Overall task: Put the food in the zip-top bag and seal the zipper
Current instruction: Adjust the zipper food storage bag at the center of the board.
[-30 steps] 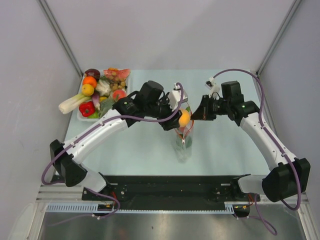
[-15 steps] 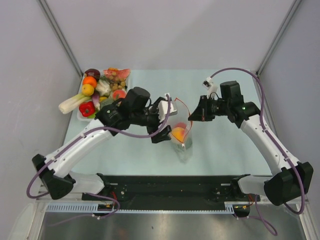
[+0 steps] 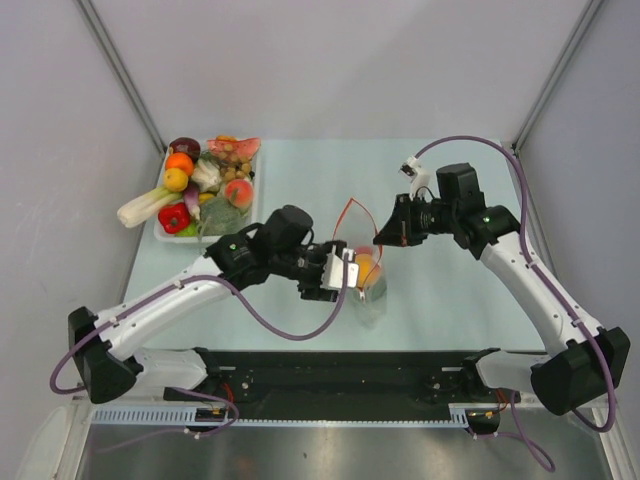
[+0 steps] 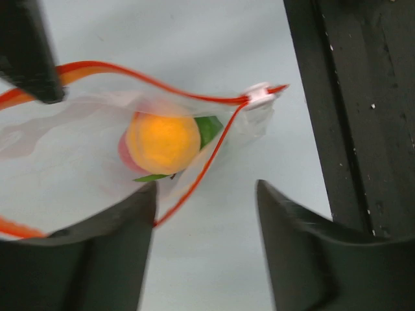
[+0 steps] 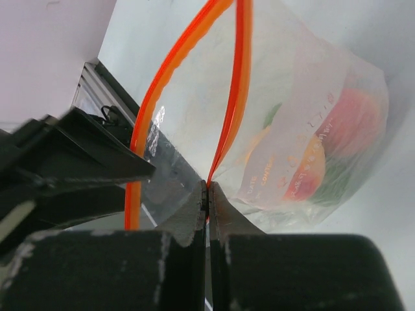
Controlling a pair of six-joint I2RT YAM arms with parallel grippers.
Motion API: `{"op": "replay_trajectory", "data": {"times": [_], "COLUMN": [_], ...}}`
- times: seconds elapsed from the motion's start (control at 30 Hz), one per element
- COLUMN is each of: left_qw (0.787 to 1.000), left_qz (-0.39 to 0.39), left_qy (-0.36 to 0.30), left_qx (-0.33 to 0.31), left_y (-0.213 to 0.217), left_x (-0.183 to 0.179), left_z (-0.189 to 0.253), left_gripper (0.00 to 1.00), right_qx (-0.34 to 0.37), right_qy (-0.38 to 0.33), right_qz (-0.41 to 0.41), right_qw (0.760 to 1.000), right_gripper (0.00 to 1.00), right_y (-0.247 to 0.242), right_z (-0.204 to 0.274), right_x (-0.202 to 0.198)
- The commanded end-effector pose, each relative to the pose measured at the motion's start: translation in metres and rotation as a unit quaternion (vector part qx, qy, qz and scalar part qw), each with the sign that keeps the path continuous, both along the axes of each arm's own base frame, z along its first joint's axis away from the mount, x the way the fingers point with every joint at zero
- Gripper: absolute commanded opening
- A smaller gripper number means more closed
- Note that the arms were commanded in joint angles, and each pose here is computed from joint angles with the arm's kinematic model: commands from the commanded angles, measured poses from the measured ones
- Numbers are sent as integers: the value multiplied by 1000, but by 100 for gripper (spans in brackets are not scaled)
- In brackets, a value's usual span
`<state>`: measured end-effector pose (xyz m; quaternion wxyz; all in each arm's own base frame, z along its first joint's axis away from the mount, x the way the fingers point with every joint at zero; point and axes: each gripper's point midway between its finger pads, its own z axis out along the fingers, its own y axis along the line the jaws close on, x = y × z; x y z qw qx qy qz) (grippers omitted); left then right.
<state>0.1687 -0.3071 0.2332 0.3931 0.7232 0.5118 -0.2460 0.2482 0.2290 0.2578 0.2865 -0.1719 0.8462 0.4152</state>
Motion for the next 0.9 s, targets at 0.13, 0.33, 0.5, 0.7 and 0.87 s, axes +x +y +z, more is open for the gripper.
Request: {"op": "replay_trajectory", "data": {"times": [0.13, 0.33, 0.5, 0.7, 0.87], "left_qw": [997, 998, 967, 839, 711], "left_qz": [-32, 60, 193, 499, 673], "left_qy": [-62, -2, 35, 38, 41], "left_qx": [14, -35, -164, -214, -201], "left_y": [15, 48, 91, 214, 335], "left_x": [-8, 13, 58, 172, 239], "left_z": [6, 28, 81, 89, 78], "left_gripper": [16, 71, 93, 98, 100], "right_qx": [10, -8, -17, -13, -13], "right_qy": [-81, -69, -57, -54, -50], "right_qz": [-2, -17, -26, -29, -28], "right_qw": [997, 997, 998, 998, 998], "right_gripper": [0, 0, 0, 0, 0], "right_y": [2, 2, -2, 0, 0], "right_z": [51, 30, 17, 16, 15], "right_x": [13, 27, 25, 27, 26]}}
